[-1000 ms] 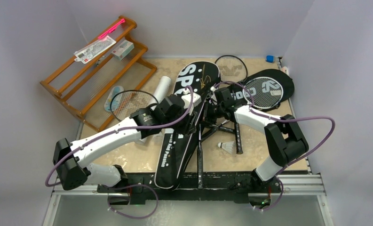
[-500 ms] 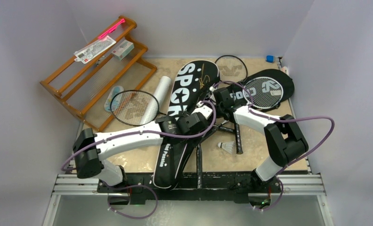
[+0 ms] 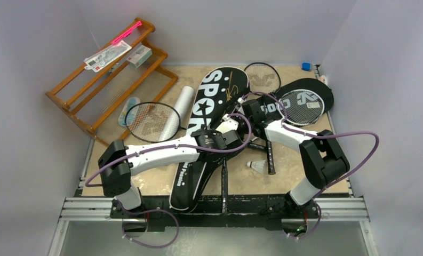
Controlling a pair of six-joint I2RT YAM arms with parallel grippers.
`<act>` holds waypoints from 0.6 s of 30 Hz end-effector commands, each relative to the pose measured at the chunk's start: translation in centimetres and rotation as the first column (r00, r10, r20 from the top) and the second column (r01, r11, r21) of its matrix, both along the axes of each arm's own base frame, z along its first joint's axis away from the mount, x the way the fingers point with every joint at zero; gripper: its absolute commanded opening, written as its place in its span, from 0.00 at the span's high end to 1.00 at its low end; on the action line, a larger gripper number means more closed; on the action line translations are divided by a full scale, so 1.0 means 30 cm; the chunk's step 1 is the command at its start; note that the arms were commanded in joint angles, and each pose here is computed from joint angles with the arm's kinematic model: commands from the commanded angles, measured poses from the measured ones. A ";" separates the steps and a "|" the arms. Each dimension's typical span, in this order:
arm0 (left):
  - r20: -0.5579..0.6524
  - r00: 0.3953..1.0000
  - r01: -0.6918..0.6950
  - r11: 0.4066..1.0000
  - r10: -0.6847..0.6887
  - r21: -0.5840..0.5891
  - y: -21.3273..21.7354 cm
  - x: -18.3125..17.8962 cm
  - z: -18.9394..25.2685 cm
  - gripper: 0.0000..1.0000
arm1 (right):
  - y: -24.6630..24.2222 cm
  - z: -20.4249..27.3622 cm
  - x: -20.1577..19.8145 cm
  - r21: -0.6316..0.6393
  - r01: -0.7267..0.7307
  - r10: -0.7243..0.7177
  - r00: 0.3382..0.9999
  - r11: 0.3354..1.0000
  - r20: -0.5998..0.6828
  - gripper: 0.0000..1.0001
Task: Pack up the badminton gear
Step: Place the racket in the racket bag.
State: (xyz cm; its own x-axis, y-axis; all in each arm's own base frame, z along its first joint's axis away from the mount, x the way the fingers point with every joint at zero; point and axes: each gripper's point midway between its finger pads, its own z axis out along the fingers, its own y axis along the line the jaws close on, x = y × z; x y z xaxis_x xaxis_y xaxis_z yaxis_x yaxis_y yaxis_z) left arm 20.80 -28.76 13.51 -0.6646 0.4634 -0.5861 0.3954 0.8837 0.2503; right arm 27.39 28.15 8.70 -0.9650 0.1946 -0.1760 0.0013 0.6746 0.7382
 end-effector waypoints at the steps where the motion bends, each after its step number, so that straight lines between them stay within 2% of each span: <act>1: 0.061 0.997 -0.048 0.999 0.048 0.009 0.005 0.016 0.056 0.99 | 0.020 0.087 0.026 0.053 0.011 -0.015 0.996 0.999 0.087 1.00; 3: 0.058 0.998 -0.026 0.999 0.028 -0.033 -0.020 0.010 0.079 1.00 | 0.018 0.092 0.032 0.057 0.032 -0.037 0.996 0.998 0.087 1.00; 5: 0.043 0.999 0.027 0.992 -0.022 -0.125 -0.064 -0.007 0.109 1.00 | 0.017 0.098 0.041 0.065 0.063 -0.068 0.994 0.996 0.081 1.00; 10: 0.011 0.988 0.146 0.918 -0.153 -0.370 -0.176 -0.073 0.188 1.00 | 0.040 0.126 0.070 0.113 0.114 -0.120 0.992 0.987 0.049 1.00; 18: -0.042 0.957 0.231 0.839 -0.289 -0.493 -0.238 -0.159 0.213 1.00 | 0.042 0.118 0.118 0.113 0.196 -0.201 0.979 0.974 0.027 1.00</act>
State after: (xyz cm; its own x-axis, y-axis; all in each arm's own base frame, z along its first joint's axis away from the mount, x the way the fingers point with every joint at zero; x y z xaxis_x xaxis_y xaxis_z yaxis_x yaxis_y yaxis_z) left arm 18.43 -32.99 18.42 -0.6341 0.3181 -0.7048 0.5194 0.8505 -0.0835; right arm 27.72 28.99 10.17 -0.9452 0.3065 -0.1125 0.1092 0.6215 0.7758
